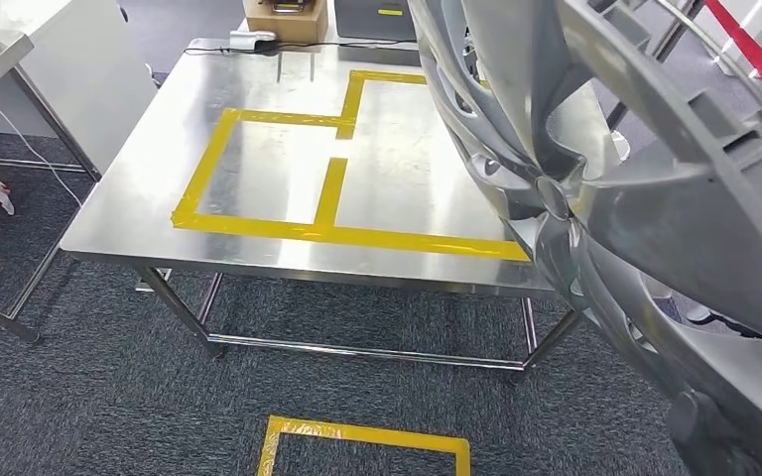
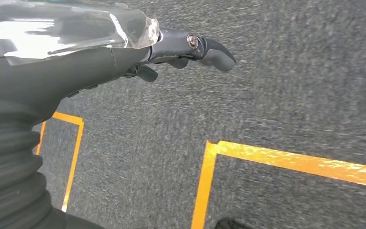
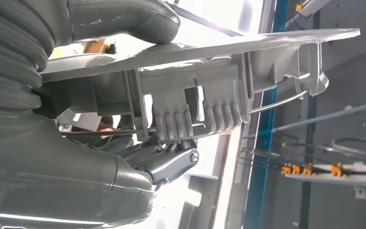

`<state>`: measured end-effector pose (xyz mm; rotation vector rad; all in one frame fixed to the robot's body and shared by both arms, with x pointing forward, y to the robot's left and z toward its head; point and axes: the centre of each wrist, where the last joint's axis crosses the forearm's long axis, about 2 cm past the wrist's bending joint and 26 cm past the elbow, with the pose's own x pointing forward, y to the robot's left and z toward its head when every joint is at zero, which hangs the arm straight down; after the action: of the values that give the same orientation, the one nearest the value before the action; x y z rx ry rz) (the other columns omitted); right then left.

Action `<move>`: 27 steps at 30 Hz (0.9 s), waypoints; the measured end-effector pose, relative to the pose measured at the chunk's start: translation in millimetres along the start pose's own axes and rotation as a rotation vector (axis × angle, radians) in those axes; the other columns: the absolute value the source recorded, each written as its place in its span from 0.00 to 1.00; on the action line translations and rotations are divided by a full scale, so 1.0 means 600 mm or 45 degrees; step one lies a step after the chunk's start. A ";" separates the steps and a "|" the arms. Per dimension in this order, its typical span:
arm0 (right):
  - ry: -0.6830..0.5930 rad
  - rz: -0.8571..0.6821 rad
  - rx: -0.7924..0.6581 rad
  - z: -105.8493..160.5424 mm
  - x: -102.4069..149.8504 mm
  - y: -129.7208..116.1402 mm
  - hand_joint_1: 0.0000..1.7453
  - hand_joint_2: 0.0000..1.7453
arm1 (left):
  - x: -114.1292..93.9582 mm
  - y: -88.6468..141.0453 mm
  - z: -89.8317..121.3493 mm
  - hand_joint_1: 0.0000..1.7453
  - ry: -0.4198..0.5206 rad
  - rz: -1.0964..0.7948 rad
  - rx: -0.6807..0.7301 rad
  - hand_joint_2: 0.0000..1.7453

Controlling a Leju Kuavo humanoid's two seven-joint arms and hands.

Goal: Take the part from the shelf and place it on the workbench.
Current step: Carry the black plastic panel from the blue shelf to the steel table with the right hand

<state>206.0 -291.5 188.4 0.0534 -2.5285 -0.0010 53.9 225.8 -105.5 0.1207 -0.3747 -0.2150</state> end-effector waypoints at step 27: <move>0.000 -0.030 0.014 -0.005 -0.009 0.003 1.00 1.00 | 0.000 -0.005 0.001 0.00 0.007 0.016 -0.001 1.00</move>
<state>212.2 -289.2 187.9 0.0876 -2.5279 0.0036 53.3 223.0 -105.3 0.1183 -0.3701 -0.2022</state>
